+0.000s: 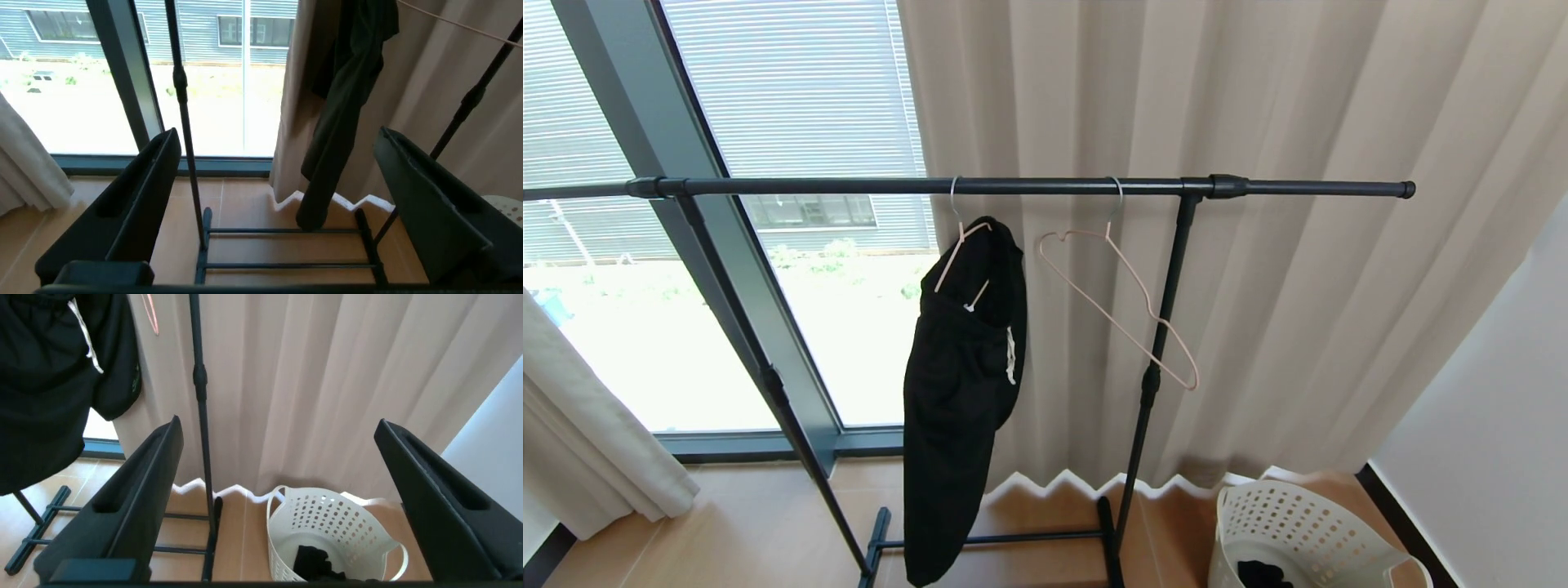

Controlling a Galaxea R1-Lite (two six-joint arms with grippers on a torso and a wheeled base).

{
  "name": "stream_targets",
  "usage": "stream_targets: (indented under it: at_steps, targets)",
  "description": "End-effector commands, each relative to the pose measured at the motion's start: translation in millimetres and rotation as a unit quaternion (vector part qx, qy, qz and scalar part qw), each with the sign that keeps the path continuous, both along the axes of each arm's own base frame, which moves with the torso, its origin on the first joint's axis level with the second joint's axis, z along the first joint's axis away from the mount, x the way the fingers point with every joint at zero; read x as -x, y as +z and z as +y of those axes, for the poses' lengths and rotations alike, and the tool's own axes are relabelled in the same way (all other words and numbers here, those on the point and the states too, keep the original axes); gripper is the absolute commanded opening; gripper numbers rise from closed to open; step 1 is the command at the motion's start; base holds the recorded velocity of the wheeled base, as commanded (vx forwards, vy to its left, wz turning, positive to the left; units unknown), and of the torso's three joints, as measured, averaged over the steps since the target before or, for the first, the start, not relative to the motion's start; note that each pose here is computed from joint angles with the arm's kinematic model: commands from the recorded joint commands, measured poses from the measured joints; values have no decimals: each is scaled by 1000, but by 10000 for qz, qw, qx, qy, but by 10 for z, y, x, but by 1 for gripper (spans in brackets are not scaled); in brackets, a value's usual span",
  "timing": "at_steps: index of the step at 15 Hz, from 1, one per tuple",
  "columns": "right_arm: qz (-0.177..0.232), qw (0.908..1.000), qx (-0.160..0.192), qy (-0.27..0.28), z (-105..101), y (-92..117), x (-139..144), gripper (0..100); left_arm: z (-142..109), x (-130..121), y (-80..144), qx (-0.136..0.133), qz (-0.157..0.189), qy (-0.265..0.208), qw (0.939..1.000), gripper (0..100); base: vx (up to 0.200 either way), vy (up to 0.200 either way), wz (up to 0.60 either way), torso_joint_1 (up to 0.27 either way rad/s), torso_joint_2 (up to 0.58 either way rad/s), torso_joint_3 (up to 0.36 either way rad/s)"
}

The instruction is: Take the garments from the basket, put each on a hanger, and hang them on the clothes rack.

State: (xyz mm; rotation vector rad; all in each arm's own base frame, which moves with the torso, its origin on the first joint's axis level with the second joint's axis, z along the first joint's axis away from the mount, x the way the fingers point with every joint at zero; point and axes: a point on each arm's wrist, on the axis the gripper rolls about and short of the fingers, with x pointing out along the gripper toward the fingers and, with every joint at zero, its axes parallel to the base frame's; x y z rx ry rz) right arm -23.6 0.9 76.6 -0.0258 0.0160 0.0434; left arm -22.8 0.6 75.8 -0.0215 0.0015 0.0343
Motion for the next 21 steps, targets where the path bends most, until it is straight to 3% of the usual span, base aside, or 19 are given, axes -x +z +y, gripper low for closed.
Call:
stream_targets:
  at_steps: [1,8,21]
  targets:
    - [1,10000,-1,6,0,0,0,100,0,-1,0,0,6,5,10000,100,0,0,0,0,0,0]
    - [1,10000,-1,6,0,0,0,100,0,-1,0,-31,7,-3,10000,100,0,0,0,-30,73,39]
    - [2,10000,-8,-1,0,-3,-1,100,0,-1,0,-23,7,-3,10000,100,0,0,0,-188,455,263]
